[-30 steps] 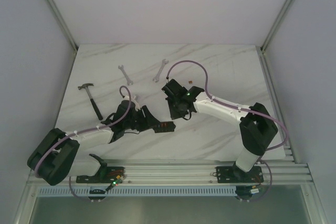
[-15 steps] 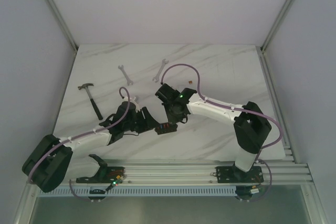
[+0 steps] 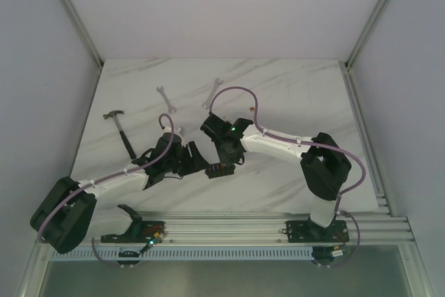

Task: Snap on the fuse box
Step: Install the fuse at the fuse box base.

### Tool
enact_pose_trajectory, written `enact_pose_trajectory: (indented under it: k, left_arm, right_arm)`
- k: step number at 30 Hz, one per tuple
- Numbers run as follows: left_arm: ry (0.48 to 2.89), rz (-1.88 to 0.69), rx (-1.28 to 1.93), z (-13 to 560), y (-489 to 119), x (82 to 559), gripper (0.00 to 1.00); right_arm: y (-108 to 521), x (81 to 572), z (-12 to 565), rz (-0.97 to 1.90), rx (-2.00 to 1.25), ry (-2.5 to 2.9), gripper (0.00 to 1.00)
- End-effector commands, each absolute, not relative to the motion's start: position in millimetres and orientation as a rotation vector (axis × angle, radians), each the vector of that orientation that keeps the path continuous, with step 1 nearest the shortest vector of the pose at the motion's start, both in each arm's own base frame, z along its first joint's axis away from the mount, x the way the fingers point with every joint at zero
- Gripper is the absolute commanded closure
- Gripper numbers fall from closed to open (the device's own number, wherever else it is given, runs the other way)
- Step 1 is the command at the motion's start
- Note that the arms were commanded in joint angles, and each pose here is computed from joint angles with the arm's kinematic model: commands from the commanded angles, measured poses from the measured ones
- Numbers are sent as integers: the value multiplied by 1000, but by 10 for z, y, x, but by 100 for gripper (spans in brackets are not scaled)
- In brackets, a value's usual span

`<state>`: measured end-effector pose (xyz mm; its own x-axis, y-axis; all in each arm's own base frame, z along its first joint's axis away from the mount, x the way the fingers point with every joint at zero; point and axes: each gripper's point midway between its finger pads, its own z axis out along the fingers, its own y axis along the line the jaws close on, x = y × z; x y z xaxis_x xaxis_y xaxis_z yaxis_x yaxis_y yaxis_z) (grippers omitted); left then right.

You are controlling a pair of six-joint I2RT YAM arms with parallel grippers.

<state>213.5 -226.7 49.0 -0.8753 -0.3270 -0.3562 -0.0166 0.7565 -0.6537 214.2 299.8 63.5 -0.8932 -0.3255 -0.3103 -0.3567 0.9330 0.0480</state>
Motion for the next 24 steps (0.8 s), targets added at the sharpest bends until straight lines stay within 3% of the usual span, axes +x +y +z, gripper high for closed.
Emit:
enact_pose_trajectory:
  k: [1, 24]
  left_arm:
    - [2497, -908, -241, 522, -2280, 2189, 35]
    - [2536, -949, -230, 442, -2352, 2150, 30]
  right_arm:
    - [3056, 2231, 700, 123, -476, 2759, 100]
    - [3026, 2182, 529, 80, -489, 2794, 100]
